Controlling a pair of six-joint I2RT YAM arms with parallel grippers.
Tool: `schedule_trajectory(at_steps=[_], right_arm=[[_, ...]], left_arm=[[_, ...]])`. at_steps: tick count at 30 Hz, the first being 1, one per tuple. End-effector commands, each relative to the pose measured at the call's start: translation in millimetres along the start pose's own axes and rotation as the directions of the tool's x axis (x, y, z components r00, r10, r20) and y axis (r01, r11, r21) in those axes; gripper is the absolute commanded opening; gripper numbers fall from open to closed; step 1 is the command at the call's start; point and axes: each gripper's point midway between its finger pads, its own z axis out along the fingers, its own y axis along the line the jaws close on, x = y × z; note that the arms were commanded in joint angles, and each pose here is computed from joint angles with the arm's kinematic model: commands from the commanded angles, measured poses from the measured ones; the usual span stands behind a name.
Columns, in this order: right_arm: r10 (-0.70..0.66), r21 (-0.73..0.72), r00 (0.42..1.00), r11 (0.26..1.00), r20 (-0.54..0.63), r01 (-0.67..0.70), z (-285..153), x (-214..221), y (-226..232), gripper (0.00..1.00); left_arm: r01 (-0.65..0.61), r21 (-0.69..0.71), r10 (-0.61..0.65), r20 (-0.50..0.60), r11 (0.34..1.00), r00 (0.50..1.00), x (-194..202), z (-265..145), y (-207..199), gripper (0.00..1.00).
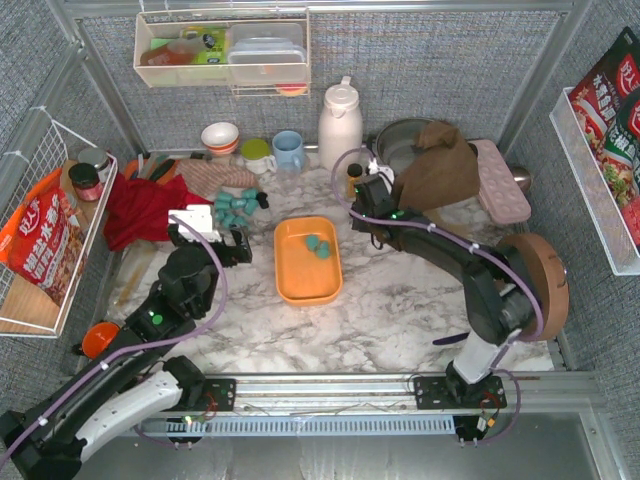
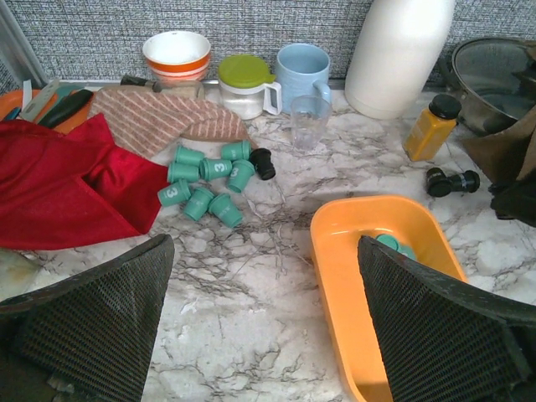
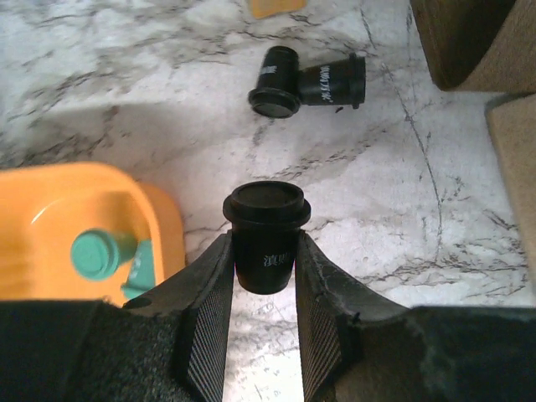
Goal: Mix the coffee capsules in the storage basket
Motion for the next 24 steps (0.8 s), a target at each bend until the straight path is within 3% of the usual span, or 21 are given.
schedule_trajectory(at_steps=[1, 4, 8, 12, 18, 24], right_arm=[[-0.085, -0.188, 0.981, 0.975, 0.175, 0.118, -30, -30, 25, 0.17], [-0.118, -0.242, 0.953, 0.952, 0.278, 0.188, -60, -40, 28, 0.17], [-0.157, -0.311, 0.918, 0.909, 0.363, 0.279, -87, -21, 24, 0.17], [-0.182, -0.396, 0.858, 0.828, 0.481, 0.397, -117, -8, 30, 0.17], [-0.168, -0.424, 0.765, 0.749, 0.622, 0.509, -139, 10, 28, 0.18], [-0.192, -0.405, 0.684, 0.683, 0.704, 0.608, -150, 24, 26, 0.19]], left_arm=[[0.003, -0.005, -0.003, 0.013, 1.000, 1.000, -3, 3, -1, 0.99], [0.023, 0.021, -0.023, 0.004, 1.000, 1.000, -1, 6, -9, 0.99], [0.049, 0.069, -0.048, -0.018, 0.996, 0.999, 3, 14, -25, 0.99], [0.095, 0.121, -0.089, -0.051, 0.988, 0.995, 9, 25, -46, 0.99], [0.148, 0.224, -0.119, -0.140, 0.963, 0.983, 17, 43, -88, 0.99], [0.199, 0.391, -0.105, -0.249, 0.898, 0.963, 26, 49, -143, 0.99]])
